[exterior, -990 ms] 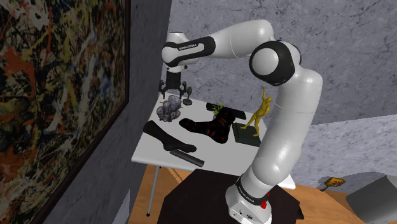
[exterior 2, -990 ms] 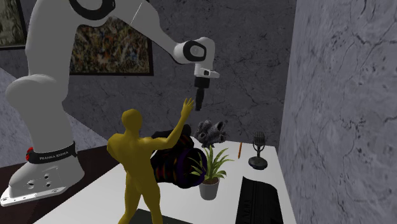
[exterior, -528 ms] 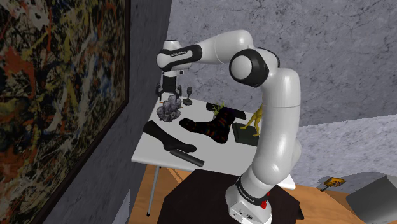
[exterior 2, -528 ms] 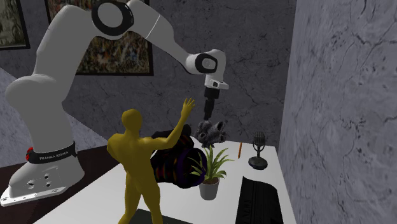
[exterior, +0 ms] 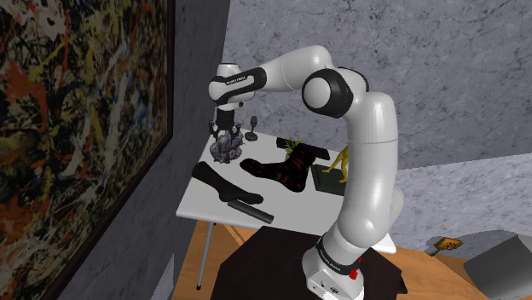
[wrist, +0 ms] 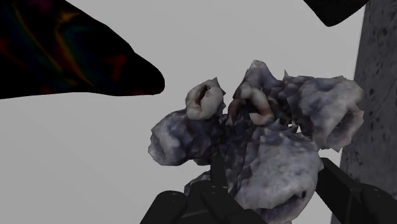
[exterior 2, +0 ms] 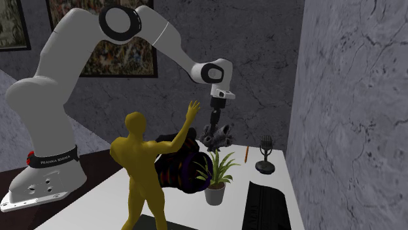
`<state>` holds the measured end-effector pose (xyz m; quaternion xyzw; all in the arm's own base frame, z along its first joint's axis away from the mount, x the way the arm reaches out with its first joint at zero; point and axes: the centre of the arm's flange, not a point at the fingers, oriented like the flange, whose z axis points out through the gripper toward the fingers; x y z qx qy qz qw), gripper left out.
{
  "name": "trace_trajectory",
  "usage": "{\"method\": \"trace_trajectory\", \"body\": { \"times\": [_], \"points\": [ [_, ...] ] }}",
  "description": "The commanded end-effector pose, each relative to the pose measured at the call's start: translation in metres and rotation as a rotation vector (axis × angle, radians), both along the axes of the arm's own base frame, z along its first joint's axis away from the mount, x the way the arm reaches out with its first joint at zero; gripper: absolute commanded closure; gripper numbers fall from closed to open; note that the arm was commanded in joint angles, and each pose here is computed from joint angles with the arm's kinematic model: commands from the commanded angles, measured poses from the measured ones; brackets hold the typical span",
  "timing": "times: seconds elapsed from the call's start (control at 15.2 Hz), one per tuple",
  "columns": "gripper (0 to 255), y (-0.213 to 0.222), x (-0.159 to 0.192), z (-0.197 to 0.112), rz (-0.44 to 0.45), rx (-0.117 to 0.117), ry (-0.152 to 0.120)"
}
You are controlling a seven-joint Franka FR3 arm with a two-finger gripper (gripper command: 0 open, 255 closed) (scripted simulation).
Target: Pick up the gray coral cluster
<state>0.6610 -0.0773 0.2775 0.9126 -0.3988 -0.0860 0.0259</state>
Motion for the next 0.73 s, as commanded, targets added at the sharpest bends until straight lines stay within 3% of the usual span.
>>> {"method": "trace_trajectory", "body": {
  "times": [0.0,0.66],
  "points": [
    [255,0.000,0.000,-0.001,0.000,0.000,0.000],
    [255,0.000,0.000,0.010,0.000,0.000,0.000]
  ]
}}
